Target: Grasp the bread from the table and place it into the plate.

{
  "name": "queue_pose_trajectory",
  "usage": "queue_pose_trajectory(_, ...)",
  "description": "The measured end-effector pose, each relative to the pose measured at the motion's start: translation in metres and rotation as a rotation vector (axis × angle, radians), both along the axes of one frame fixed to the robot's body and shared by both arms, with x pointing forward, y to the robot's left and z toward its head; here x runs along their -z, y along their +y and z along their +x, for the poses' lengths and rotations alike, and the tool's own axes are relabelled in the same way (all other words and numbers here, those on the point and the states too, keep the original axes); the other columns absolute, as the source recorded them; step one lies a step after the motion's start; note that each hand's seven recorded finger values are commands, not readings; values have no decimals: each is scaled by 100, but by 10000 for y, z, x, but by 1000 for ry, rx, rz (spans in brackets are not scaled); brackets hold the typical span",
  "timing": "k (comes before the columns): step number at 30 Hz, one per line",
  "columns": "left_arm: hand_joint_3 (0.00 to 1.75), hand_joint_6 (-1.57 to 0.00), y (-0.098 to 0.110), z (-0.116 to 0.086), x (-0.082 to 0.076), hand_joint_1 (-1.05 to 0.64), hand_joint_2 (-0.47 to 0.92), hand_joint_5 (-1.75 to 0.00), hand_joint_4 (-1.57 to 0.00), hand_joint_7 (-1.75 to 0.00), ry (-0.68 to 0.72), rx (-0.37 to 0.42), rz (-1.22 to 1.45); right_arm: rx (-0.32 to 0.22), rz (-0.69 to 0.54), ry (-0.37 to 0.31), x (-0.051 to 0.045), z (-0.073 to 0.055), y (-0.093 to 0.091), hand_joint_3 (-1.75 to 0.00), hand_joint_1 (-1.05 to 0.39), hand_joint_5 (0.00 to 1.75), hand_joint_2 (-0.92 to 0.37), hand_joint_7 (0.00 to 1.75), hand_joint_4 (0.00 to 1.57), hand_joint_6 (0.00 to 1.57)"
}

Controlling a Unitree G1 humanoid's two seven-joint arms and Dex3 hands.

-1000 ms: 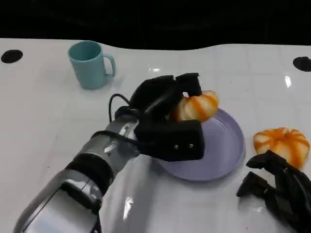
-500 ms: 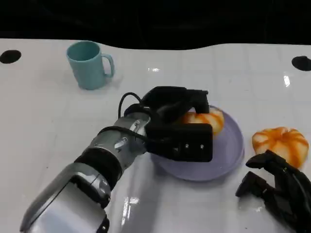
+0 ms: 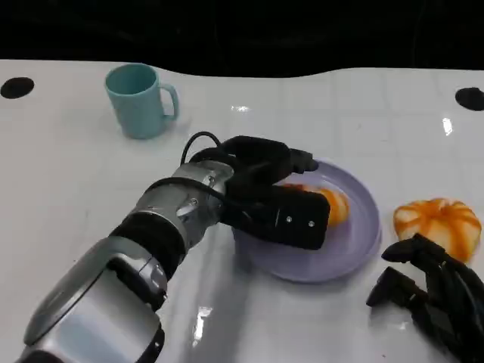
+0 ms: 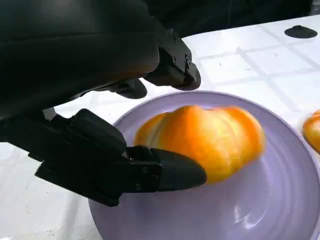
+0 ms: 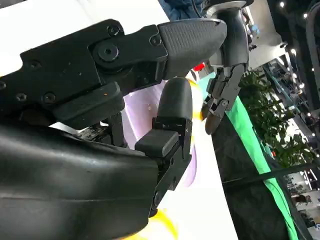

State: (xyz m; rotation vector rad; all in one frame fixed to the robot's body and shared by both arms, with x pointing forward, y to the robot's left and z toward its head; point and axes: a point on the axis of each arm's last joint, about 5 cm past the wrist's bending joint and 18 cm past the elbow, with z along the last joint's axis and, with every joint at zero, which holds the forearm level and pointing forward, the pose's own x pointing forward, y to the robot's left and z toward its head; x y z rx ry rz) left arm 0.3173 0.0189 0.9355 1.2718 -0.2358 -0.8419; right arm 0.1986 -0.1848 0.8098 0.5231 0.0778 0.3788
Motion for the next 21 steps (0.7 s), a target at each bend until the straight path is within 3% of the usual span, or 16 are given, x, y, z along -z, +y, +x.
queue_pose_trajectory(21,63,-27,-1,0,0,-91,92,-21,-16,0,-1,0,2,0,-1,-1,-1,1,3,-23,-52,151,-92,122,65,58)
